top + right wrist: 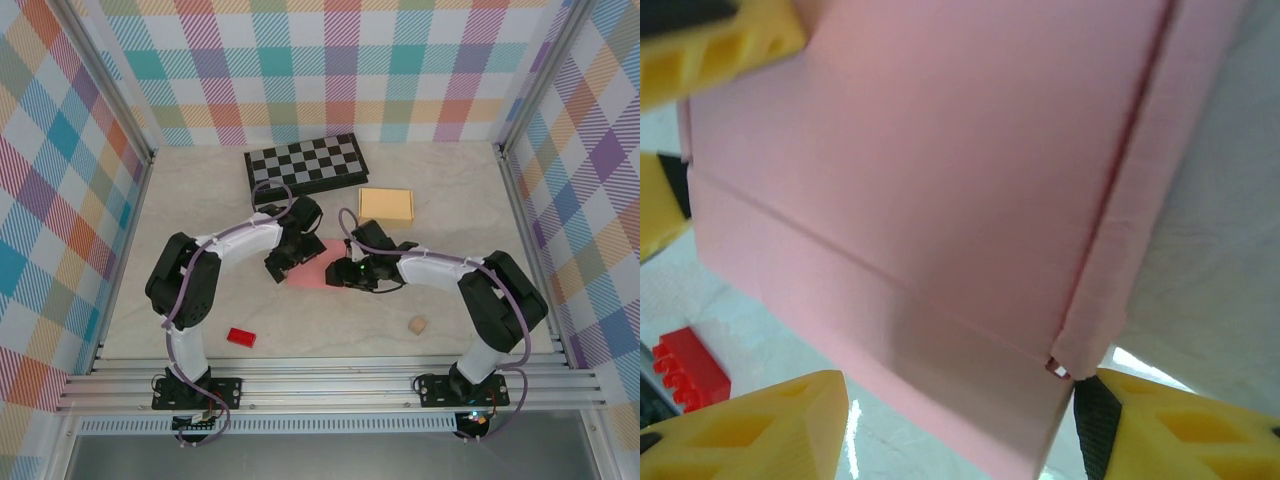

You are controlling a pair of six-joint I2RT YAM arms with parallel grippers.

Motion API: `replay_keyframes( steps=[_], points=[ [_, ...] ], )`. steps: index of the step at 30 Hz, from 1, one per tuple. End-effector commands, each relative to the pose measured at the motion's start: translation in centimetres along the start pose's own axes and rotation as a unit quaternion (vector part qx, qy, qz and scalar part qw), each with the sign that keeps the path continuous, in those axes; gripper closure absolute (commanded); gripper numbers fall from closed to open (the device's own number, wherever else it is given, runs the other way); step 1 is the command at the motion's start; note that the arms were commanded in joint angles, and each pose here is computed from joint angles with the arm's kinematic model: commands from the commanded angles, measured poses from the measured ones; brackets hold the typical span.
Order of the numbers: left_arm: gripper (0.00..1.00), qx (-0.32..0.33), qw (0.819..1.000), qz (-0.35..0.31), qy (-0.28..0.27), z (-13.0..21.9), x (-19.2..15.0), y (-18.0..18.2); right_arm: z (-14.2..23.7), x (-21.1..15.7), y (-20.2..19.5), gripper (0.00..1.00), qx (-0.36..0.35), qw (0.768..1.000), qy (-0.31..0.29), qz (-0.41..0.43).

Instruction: Fold the paper box

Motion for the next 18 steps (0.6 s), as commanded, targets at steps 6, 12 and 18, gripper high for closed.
replay_keyframes(
  steps=[6, 12, 18],
  points=[
    [0.00, 0.048, 0.998, -0.016, -0.020, 0.5, 1.2, 1.2, 0.1, -0.3, 0.5, 0.37, -0.002, 1.000, -0.011, -0.005],
    [0.00, 0.032, 0.999, 0.010, 0.018, -0.2, 0.6, 1.4, -0.1, -0.4, 0.3, 0.40, -0.008, 1.000, -0.005, -0.007],
    [0.00, 0.011, 0.999, 0.034, 0.040, -0.1, 0.1, 1.4, -0.3, -0.3, 0.1, 0.43, -0.018, 1.000, -0.006, -0.009]
  ],
)
Point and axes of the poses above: each hand's point on the last joint's axis, 136 mm out from that joint toward the fingers, its own z axis back along the fingers, its own y axis along the line the jaws close on, x = y × z, the point moved 10 cm from there along z, back along the fingers, and after that the axes turned 13 degrees about z, right-handed, at the moved point
